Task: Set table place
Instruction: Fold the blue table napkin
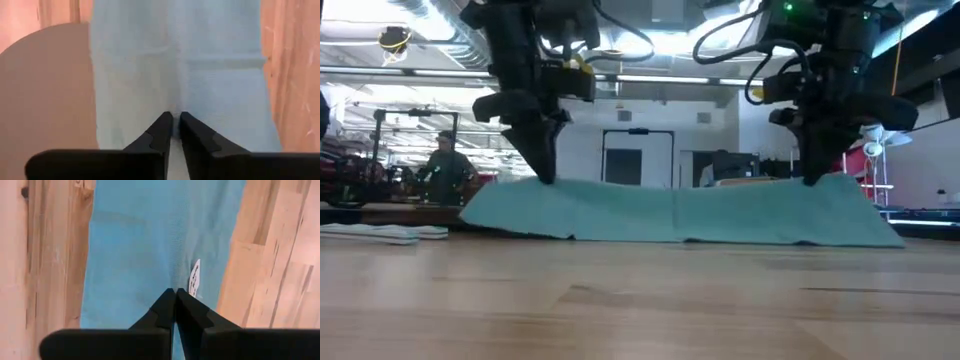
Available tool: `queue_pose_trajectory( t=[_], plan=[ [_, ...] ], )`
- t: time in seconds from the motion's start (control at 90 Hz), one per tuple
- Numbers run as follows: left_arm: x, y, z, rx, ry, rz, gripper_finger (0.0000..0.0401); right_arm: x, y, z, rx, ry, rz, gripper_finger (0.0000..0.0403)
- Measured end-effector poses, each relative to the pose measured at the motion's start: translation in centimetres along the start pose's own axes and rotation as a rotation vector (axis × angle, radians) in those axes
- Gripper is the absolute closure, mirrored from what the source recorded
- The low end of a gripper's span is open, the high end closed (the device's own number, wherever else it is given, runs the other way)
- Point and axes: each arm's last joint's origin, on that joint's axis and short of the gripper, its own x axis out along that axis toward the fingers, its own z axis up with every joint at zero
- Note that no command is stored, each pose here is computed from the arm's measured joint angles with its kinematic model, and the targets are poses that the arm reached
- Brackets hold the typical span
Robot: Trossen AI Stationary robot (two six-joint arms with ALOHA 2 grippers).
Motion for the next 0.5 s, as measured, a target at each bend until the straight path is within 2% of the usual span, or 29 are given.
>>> queue_pose_trajectory(
  t=[0.078,0.178,0.278,0.4,0.5],
  plan=[
    [0.3,-0.1,-0.1,0.023,0.023,-0.002,0.0369,0.0,0.0,0.0,-0.001,0.000,-0.001,0.0403],
    [0.7,-0.2,-0.4,0.040,0.070,-0.008,0.0393,0.0,0.0,0.0,-0.002,0.000,-0.001,0.0403],
    [1.1,-0.3,-0.5,0.038,0.093,-0.010,0.0399,0.0,0.0,0.0,-0.002,0.000,-0.001,0.0403],
    [1.2,-0.3,-0.3,-0.006,0.072,-0.008,0.0396,0.0,0.0,0.0,-0.002,0.000,-0.001,0.0403],
    [1.2,-0.6,0.0,-0.003,0.041,-0.059,0.0380,0.0,0.0,0.0,-0.002,0.000,-0.002,0.0403]
  ],
)
